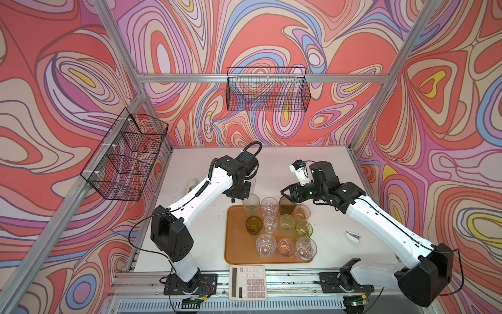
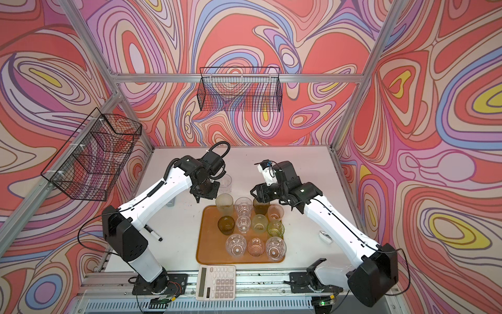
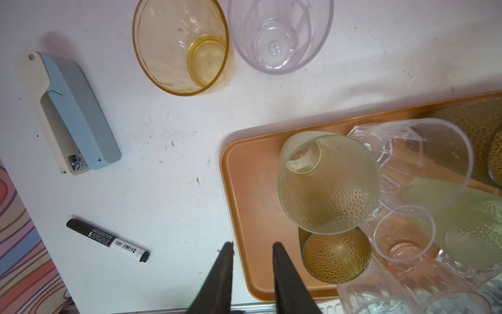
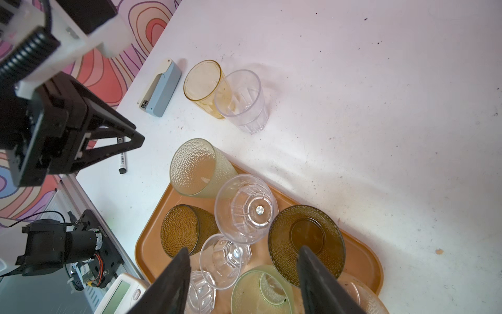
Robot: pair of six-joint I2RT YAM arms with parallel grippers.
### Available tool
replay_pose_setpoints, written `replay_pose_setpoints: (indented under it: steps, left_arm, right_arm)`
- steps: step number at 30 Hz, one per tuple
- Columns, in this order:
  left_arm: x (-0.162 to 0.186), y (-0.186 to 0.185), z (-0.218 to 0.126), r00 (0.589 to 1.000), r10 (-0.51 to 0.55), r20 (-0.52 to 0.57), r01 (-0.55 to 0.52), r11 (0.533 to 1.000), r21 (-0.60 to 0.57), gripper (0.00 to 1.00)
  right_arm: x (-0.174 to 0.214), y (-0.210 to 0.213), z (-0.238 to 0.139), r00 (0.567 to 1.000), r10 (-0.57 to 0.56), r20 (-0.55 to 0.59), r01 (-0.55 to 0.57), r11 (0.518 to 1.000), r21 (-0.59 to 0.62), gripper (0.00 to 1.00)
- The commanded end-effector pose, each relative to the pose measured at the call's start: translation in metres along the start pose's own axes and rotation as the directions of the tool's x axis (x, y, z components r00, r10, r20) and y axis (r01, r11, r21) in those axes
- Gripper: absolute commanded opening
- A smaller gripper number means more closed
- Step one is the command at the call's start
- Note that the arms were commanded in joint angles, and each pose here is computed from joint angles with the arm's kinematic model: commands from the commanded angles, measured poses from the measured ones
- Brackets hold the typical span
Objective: Place the glasses into the tray
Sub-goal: 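Raise the left gripper and move it over the amber cup off the tray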
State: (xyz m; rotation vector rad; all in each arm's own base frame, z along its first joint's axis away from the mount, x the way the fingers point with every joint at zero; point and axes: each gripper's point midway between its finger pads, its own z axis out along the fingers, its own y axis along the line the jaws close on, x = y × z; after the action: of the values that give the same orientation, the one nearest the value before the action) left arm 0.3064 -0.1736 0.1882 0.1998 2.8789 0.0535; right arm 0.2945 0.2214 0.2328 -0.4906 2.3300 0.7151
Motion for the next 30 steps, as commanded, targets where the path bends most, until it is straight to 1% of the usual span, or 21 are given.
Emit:
replay_pose_setpoints:
  steps: [1, 8, 16, 19, 23, 30]
  left_arm:
    - [-0.011, 0.010, -0.012, 0.999, 0.005, 0.033, -0.006, 1.000, 0.016, 0.30]
    - [-0.027, 0.042, -0.010, 0.997, -0.067, 0.045, 0.066, 0.998, 0.023, 0.34]
    - [-0.041, 0.062, 0.005, 0.991, -0.130, 0.037, 0.128, 0.990, 0.056, 0.38]
    - [-0.046, 0.067, 0.013, 0.987, -0.157, 0.034, 0.155, 0.986, 0.059, 0.39]
    - [-0.056, 0.071, 0.030, 0.973, -0.229, 0.014, 0.227, 0.970, 0.090, 0.40]
    - [-0.070, 0.075, 0.057, 0.964, -0.266, -0.009, 0.266, 0.960, 0.081, 0.38]
  right_arm:
    - [-0.003, 0.001, -0.008, 1.000, -0.010, 0.018, 0.010, 1.000, 0.005, 0.65]
    - [-0.005, 0.002, -0.012, 1.000, -0.020, 0.020, 0.019, 1.000, 0.009, 0.66]
    - [-0.006, 0.006, -0.017, 0.999, -0.033, 0.015, 0.033, 0.999, -0.004, 0.66]
    - [-0.006, 0.006, -0.019, 0.999, -0.034, 0.011, 0.034, 0.999, -0.002, 0.66]
    - [-0.006, 0.007, -0.019, 0.999, -0.035, 0.005, 0.035, 0.999, -0.005, 0.66]
    - [-0.007, 0.008, -0.023, 0.999, -0.039, 0.006, 0.039, 0.999, -0.001, 0.66]
